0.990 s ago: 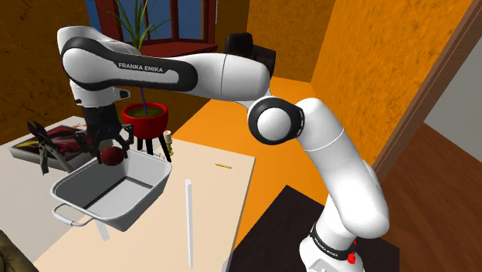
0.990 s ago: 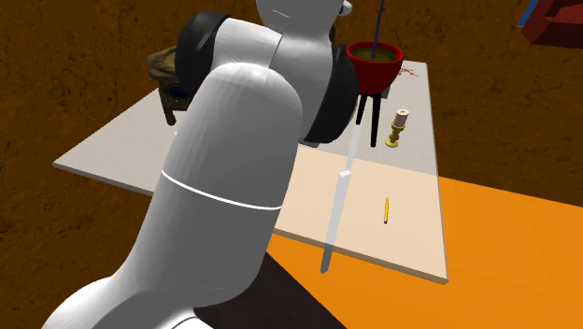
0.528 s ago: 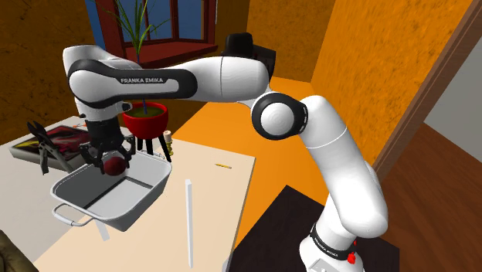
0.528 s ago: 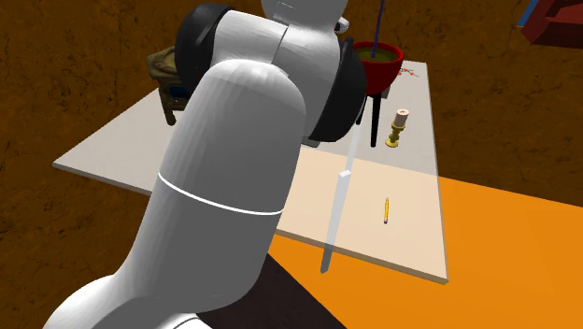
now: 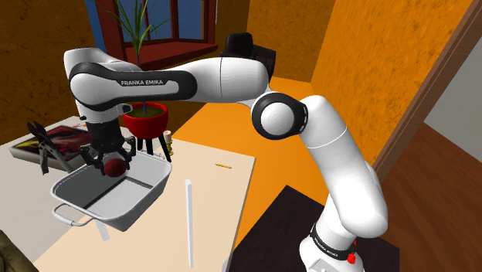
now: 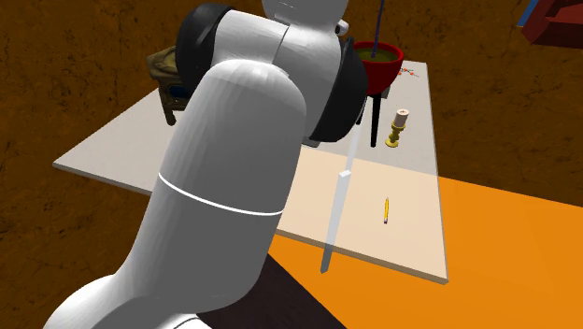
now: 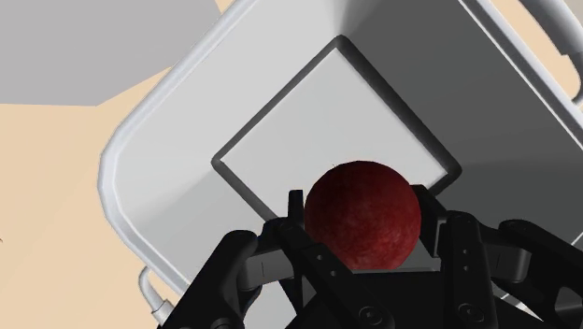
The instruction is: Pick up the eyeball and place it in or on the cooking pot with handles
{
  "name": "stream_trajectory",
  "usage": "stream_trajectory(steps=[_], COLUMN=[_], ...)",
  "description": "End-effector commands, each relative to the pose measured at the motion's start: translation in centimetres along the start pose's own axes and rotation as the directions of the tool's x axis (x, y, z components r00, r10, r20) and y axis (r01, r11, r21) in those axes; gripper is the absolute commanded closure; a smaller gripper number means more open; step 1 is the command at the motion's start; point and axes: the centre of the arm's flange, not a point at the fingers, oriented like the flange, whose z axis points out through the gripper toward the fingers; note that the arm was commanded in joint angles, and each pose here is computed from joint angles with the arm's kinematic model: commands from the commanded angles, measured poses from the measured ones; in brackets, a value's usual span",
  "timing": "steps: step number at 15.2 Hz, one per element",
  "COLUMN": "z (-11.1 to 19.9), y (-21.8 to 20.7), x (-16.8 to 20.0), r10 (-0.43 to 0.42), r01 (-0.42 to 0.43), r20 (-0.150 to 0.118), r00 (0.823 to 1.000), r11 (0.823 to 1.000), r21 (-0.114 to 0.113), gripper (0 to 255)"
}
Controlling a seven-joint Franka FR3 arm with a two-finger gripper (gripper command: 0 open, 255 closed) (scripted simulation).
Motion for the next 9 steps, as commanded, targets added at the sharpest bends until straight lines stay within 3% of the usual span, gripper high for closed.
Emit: stream_trajectory(steps=[1, 6, 9], z=[0.0, 0.0, -4.0], y=[0.0, 0.0, 0.0], x=[0.0, 0.0, 0.0], r10=[0.000, 0.000, 0.000], r01=[0.000, 0.000, 0.000], r20=[0.000, 0.000, 0.000], r00=[1.000, 1.000, 1.000], r11=[1.000, 1.000, 1.000], r21=[0.000, 0.000, 0.000], gripper=[0, 0, 0])
